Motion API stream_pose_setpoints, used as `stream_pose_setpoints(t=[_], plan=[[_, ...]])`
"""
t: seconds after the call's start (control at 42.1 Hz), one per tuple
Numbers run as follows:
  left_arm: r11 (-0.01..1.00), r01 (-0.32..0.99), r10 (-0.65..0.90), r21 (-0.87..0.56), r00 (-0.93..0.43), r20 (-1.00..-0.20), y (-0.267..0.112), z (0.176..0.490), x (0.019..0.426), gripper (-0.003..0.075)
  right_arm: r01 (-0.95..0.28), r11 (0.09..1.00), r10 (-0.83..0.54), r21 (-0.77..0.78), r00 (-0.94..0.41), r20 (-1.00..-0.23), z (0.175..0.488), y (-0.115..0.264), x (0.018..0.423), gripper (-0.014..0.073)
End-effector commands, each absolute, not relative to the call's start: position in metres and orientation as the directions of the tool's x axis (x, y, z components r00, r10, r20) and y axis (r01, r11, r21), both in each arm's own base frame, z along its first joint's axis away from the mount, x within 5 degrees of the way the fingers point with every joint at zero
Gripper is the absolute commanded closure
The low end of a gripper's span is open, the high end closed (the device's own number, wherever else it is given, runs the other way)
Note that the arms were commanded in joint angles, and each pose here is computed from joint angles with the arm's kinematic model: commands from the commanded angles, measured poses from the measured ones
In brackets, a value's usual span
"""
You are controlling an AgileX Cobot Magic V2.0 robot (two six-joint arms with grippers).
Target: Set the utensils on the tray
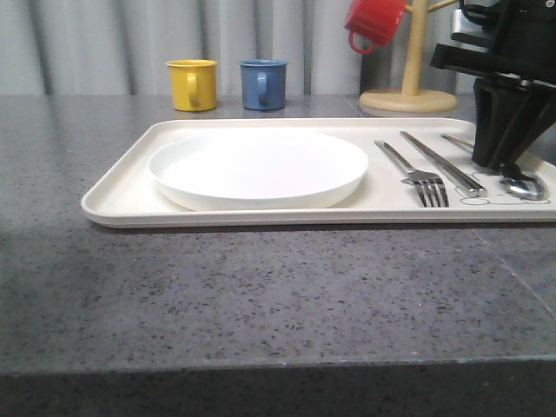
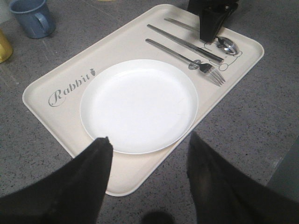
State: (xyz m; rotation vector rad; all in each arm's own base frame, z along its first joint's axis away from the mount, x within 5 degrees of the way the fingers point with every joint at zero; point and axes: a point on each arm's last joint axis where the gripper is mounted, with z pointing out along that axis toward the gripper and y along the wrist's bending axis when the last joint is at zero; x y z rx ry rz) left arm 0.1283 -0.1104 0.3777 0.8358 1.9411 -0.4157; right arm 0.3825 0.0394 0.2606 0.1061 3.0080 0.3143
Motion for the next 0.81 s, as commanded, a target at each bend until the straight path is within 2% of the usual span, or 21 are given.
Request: stream_pose_setpoints(t=[0.0, 0.214, 0.285, 0.451, 0.617, 0.783], plan=[[0.714, 0.698, 0.309, 0.049, -0.251, -0.917, -0.112, 0.394, 0.129, 0.0352, 0.033, 0.984, 0.066, 0.175, -0.979, -0.191, 0.295, 0.033, 0.372, 0.0261], [0.714, 0.698, 0.309, 0.049, -0.251, -0.917, -0.112, 0.394, 0.129, 0.0352, -0.13, 0.98, -0.061, 0.149, -0.915, -0.398, 0.354, 0.047, 0.341, 0.0265], [0.714, 0.698, 0.309, 0.049, -0.251, -0.917, -0.112, 0.394, 0.129, 0.0352, -0.223, 0.967, -0.138, 0.122, -0.865, -0.482, 0.382, 0.057, 0.319, 0.0265], [0.714, 0.698, 0.309, 0.049, -0.251, -0.917, -0.112, 0.394, 0.129, 0.0352, -0.395, 0.915, -0.263, 0.082, -0.736, -0.624, 0.433, 0.084, 0.255, 0.0265], [0.714, 0.698, 0.309, 0.049, -0.251, -0.917, -0.112, 0.394, 0.129, 0.0352, -0.502, 0.862, -0.32, 0.07, -0.645, -0.694, 0.447, 0.093, 0.193, 0.0265], [0.714, 0.698, 0.309, 0.049, -0.251, -0.917, -0.112, 0.394, 0.129, 0.0352, -0.515, 0.854, -0.316, 0.065, -0.615, -0.723, 0.436, 0.078, 0.15, 0.0265]])
